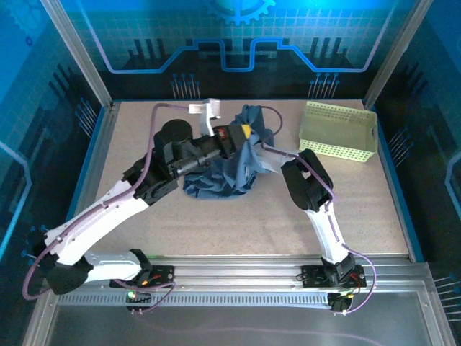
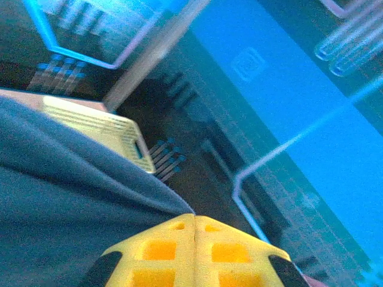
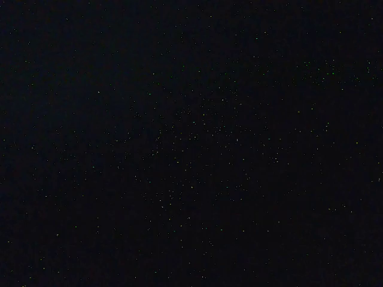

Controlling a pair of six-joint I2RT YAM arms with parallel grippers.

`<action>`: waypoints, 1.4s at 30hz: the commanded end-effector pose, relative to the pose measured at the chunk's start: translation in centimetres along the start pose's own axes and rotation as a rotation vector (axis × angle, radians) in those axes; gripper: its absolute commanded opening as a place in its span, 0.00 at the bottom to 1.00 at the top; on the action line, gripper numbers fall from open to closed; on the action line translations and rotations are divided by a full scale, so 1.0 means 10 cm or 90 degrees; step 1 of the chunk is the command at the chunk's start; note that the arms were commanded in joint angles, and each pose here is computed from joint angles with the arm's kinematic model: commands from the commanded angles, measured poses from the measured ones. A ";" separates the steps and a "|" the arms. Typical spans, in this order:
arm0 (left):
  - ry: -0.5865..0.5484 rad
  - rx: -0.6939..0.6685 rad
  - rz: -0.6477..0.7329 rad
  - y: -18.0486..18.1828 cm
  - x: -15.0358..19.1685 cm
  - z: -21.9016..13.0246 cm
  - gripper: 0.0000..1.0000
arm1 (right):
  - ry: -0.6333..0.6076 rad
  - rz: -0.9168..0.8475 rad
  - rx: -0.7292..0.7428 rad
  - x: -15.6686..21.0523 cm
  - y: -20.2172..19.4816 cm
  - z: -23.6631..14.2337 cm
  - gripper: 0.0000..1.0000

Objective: Fold the inside-out t-shirt

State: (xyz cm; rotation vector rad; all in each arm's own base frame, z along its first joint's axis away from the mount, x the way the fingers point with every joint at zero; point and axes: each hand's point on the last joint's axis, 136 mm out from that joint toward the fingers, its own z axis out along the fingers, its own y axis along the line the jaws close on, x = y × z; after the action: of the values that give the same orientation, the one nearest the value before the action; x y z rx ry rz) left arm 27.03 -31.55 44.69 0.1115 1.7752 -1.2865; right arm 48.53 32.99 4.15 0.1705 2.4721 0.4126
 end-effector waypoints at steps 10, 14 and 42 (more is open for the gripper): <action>-0.019 0.152 0.043 -0.77 -0.19 -0.05 0.00 | 0.110 0.001 0.188 0.45 -0.32 0.28 0.88; -0.058 0.107 0.067 -0.65 -0.29 -0.18 0.00 | 0.141 0.000 0.249 0.52 -0.44 0.30 0.89; -0.102 -0.569 -0.027 2.93 -0.59 -1.11 0.00 | 0.006 -0.002 0.026 0.53 -0.47 -1.00 0.00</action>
State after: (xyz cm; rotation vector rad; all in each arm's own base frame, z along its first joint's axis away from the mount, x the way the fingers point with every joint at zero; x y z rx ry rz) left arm 38.83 -8.25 33.05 -0.4924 1.9302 -0.5025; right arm 37.50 24.46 3.23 0.2595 2.6167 0.1742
